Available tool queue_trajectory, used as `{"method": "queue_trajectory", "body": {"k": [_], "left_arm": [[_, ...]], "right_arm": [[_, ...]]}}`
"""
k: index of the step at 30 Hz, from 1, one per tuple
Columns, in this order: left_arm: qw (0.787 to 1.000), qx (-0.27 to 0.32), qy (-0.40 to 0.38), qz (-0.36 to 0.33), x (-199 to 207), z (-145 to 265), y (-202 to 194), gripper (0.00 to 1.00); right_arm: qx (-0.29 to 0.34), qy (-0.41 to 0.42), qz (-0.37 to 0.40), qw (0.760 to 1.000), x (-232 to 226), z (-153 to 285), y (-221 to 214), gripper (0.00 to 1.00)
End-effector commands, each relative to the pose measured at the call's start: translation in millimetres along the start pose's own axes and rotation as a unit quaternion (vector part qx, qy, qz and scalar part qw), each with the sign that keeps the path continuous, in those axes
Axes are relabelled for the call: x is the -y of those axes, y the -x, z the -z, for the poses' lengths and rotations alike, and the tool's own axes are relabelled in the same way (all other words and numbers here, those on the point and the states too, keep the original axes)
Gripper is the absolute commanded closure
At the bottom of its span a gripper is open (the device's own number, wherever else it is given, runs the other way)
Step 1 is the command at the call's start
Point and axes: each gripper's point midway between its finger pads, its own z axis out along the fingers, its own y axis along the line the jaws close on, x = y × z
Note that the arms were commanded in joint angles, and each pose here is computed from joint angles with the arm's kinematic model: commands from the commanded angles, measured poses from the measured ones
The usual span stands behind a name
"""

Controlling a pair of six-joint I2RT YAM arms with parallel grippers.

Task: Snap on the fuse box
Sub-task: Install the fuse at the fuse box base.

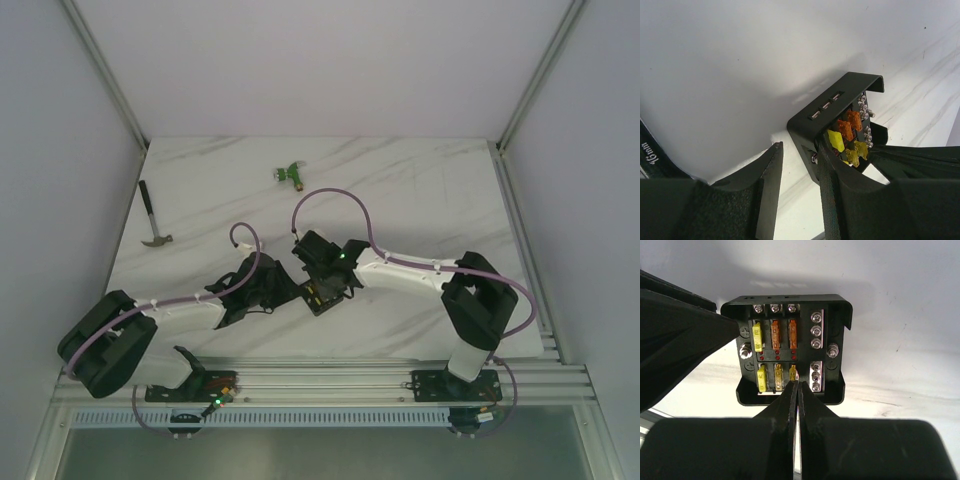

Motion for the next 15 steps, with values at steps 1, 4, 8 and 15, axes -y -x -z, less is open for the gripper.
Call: {"method": "queue_trajectory", "body": {"k": [1,4,8,15], "left_arm": [[1.000,0.005,0.001,0.000,3.0,-2.3,3.3,0.57],[1.000,0.008,0.001,0.000,3.0,-1.7,4.1,0.58],[1.000,0.008,0.001,0.001,3.6,-2.3,4.4,0.58],[1.000,0.008,0.002,0.002,3.1,-2.1,4.3,0.59]], "right_arm": [[-0.060,-0.021,0.007,0.998,8.3,-26.5,-30.6,1.00],[-0.073,-0.025,0.008,0.997,11.1,-26.3,-39.3,1.00],[-0.086,-0.007,0.013,0.996,7.5,-21.9,-50.5,1.00],[-0.130,-0.006,0.025,0.991,8.1,-31.6,-76.4,1.00]]}}
